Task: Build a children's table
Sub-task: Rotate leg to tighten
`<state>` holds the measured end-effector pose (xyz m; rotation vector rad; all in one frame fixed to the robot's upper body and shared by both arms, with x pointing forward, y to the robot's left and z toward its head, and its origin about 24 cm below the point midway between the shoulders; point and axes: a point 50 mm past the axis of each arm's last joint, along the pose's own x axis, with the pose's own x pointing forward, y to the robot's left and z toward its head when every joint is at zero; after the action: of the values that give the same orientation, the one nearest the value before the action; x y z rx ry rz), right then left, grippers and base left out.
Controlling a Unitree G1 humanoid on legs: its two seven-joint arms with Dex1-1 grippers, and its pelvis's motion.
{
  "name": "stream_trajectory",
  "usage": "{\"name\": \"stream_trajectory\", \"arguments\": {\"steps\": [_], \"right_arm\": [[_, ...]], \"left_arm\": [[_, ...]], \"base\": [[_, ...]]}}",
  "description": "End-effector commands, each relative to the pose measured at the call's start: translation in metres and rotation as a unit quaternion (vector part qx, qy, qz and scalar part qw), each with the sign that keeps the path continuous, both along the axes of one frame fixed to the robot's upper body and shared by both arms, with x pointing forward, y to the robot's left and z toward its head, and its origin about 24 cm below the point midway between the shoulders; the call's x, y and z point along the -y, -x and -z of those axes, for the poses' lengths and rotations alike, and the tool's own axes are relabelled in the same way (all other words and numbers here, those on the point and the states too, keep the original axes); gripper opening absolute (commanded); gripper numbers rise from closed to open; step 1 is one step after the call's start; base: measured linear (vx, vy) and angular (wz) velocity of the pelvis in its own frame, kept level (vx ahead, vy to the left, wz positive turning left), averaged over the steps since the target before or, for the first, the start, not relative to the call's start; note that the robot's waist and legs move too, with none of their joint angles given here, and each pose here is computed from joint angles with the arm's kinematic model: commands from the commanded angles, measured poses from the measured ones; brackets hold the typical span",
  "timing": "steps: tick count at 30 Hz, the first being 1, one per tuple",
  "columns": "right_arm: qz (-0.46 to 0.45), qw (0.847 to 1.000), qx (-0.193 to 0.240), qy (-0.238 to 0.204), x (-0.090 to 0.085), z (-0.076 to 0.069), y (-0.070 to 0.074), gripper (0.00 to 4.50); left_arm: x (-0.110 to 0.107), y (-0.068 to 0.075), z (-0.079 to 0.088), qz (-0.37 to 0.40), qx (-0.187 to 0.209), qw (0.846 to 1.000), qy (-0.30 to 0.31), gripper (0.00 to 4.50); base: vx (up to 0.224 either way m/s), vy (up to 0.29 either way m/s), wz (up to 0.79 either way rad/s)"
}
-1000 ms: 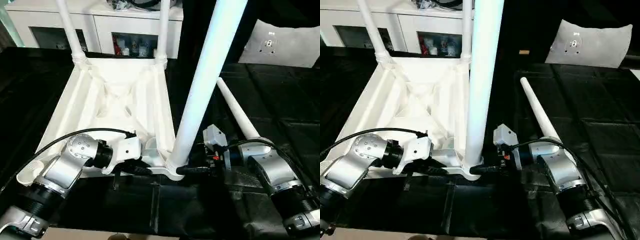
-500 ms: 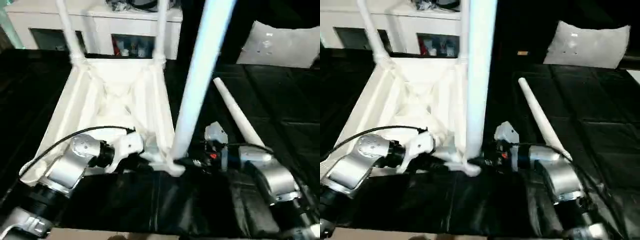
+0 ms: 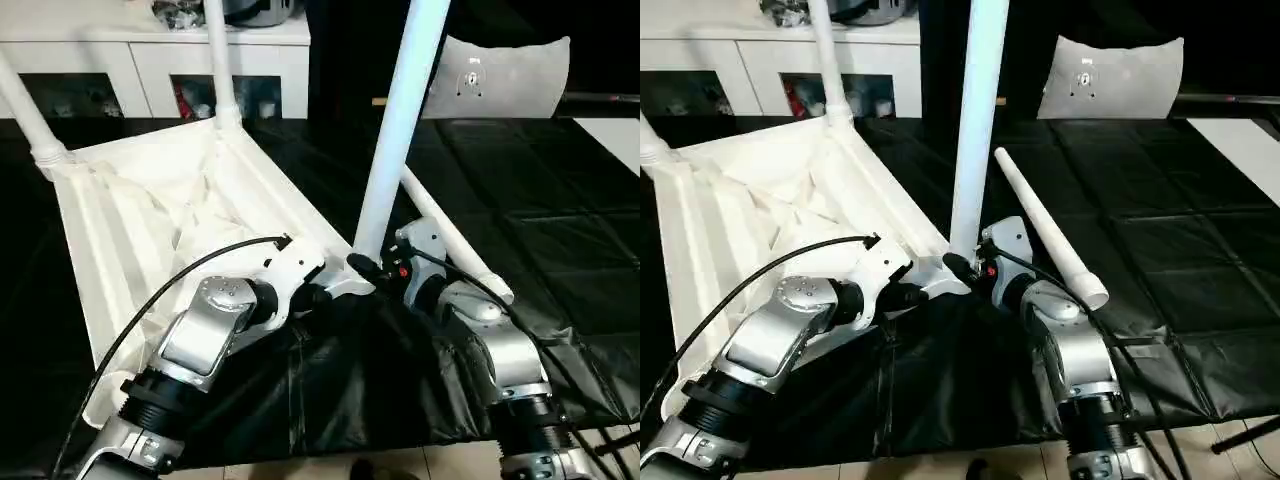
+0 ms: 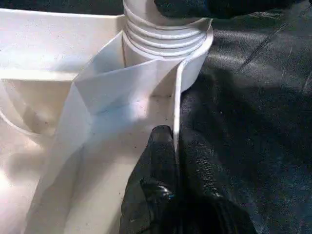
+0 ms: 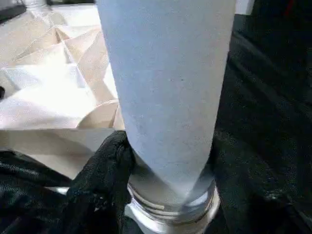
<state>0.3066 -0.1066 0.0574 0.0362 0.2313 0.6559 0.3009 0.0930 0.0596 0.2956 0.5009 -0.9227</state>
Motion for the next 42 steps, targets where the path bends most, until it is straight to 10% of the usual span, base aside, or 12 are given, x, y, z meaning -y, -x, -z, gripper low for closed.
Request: {"name": "stream_trajectory", "arguments": {"steps": [1,18,32,42], "right_arm": [[-0.103,0.993,-0.027,-0.047,-0.044,0.004,0.016,2.87],[-0.189,0.981,0.038,0.01,0.013,-0.008,0.02,4.46],[-0.357,0.931,0.031,0.062,0.035,-0.014,0.025,4.46],[-0.42,0.904,0.021,0.078,0.031,-0.01,0.03,3.66]], "left_arm": [[0.026,-0.003,-0.026,0.048,0.056,0.997,0.031,0.0],[-0.006,0.016,-0.02,0.181,0.044,0.982,0.018,0.0],[-0.037,0.03,-0.012,0.3,0.015,0.953,-0.04,0.0],[-0.046,0.035,-0.013,0.35,0.002,0.935,-0.056,0.0]], "base": [[0.0,0.0,0.0],[0.009,-0.016,0.0],[0.0,0.0,0.0],[0.0,0.0,0.0]]}}
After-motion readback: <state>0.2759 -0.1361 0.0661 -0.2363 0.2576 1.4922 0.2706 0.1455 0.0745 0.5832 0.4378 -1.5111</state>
